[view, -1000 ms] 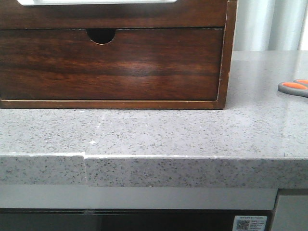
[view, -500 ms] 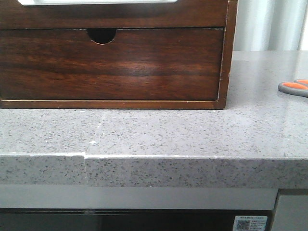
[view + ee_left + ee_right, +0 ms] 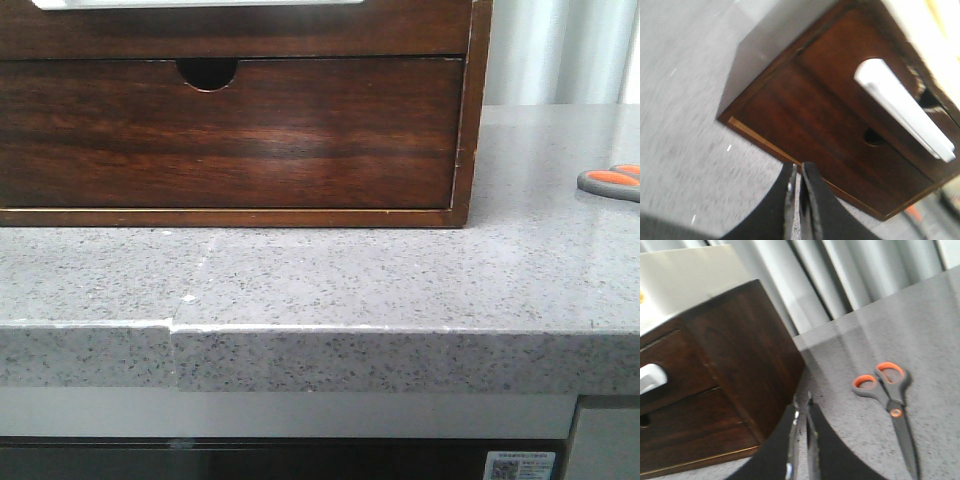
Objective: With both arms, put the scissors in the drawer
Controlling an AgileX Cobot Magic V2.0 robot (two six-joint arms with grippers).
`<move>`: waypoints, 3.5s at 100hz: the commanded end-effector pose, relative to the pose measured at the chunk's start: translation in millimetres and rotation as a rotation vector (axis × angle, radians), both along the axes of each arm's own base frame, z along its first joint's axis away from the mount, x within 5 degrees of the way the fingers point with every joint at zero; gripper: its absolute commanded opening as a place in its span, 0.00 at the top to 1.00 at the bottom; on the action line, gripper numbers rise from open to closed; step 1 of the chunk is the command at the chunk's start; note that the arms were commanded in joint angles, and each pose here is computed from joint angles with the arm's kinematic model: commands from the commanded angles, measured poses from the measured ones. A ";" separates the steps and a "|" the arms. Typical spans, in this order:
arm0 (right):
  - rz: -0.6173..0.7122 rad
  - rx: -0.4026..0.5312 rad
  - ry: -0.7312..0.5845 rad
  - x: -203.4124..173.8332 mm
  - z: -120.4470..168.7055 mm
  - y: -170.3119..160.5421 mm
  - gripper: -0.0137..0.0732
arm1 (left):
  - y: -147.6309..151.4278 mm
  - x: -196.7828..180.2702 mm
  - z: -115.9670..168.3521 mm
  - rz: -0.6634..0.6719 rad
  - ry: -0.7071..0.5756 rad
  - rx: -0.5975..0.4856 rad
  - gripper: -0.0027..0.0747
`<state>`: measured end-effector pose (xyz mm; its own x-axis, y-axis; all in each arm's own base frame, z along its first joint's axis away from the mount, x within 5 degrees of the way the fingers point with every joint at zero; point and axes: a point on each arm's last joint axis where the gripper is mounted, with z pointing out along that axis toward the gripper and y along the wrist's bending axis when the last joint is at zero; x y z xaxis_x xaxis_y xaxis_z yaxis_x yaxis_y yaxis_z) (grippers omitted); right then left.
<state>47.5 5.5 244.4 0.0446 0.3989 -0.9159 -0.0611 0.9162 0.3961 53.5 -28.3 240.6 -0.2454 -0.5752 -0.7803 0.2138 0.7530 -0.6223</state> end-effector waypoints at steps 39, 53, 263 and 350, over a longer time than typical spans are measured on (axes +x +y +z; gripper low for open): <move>0.100 -0.058 0.228 23.3 60.7 7.7 0.31 | -25.2 62.3 90.8 -0.269 0.194 0.093 0.38; 0.090 -0.056 0.218 26.2 63.0 6.7 0.30 | -40.1 78.8 98.6 -0.389 0.267 -0.174 0.40; 0.113 -0.058 0.265 25.3 58.2 8.6 0.30 | -53.8 80.4 65.1 -0.500 0.346 -0.605 0.99; 0.107 -0.059 0.254 25.6 59.2 8.1 0.30 | -20.8 30.6 75.2 -0.237 -0.009 -0.380 0.48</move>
<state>69.7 16.4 289.2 -0.3106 0.3280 -0.8921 -0.0655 0.9289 0.3644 96.1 -53.1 300.9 -0.4694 -0.7473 -0.4702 0.2832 0.3770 -0.8819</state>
